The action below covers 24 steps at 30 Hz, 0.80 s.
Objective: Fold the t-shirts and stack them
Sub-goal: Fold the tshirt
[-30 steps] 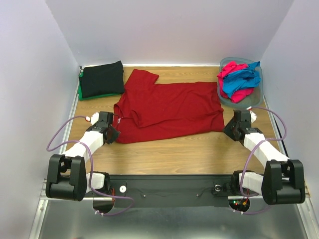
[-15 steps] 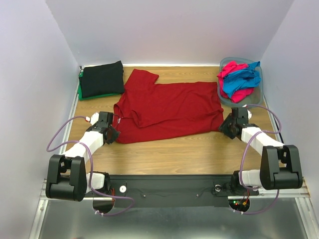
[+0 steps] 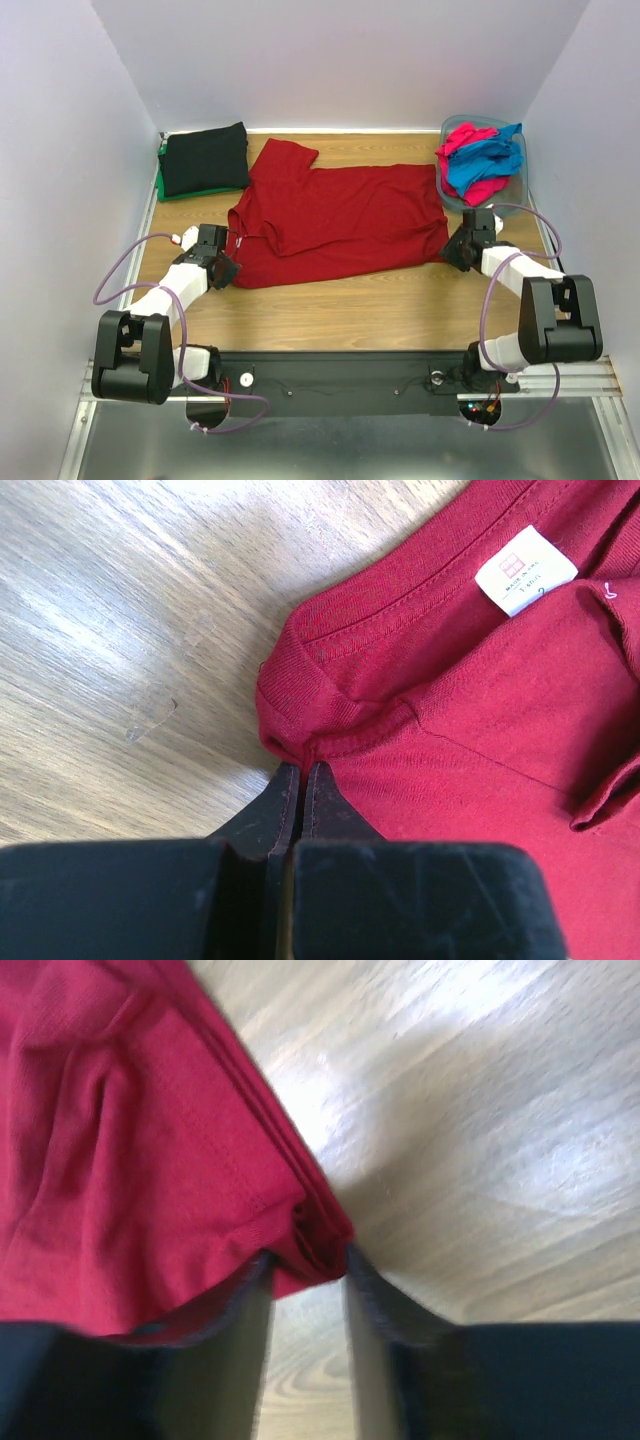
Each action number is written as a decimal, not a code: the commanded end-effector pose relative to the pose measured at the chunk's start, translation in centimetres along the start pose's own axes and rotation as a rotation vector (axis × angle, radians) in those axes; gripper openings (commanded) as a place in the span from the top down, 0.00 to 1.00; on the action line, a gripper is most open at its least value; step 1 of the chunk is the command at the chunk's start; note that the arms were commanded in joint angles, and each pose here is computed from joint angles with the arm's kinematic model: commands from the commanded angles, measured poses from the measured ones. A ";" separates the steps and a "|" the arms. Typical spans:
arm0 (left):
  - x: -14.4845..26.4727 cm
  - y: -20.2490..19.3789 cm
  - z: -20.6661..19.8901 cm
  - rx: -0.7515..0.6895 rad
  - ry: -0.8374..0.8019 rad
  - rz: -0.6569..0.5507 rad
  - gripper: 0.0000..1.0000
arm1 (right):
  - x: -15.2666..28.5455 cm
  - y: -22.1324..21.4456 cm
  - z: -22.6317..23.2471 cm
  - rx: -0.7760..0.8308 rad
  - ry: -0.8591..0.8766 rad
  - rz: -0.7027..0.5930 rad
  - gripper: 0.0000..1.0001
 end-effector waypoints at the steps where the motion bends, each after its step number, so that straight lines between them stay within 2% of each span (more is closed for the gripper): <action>1: 0.3 0.1 0.7 0.007 0.029 -0.014 1.00 | -1.4 0.4 -0.1 -0.006 -0.015 -0.022 0.64; 2: 0.3 0.0 0.7 0.007 0.029 -0.013 1.00 | -1.5 0.3 -0.1 -0.006 -0.017 -0.019 0.69; 3: 0.3 0.1 0.7 0.008 0.031 -0.015 1.00 | -1.7 0.1 -0.3 -0.006 -0.020 -0.013 0.80; 6: 0.3 0.2 0.8 0.011 0.036 -0.020 1.00 | -1.4 0.2 -0.4 -0.011 -0.020 -0.028 1.00; 18: 2.1 0.2 1.6 0.074 0.068 -0.024 1.00 | 4.6 2.9 -5.0 -0.078 -0.227 -0.226 1.00; 21: 2.3 -0.5 2.1 0.095 0.077 -0.002 1.00 | 5.4 2.5 -6.2 -0.110 -0.267 -0.232 0.99; 24: 2.1 -1.8 2.5 0.107 0.080 0.048 1.00 | 5.6 1.5 -5.8 -0.102 -0.219 -0.180 1.00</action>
Point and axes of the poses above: each gripper's point midway between its finger pads, its own x axis back along the fingers, its own z axis along the line the jaws close on, y = z × x, the point moved 3 cm from there along x, back along the fingers, and after that the axes turned 1 degree about -x, right-handed, at the moved point
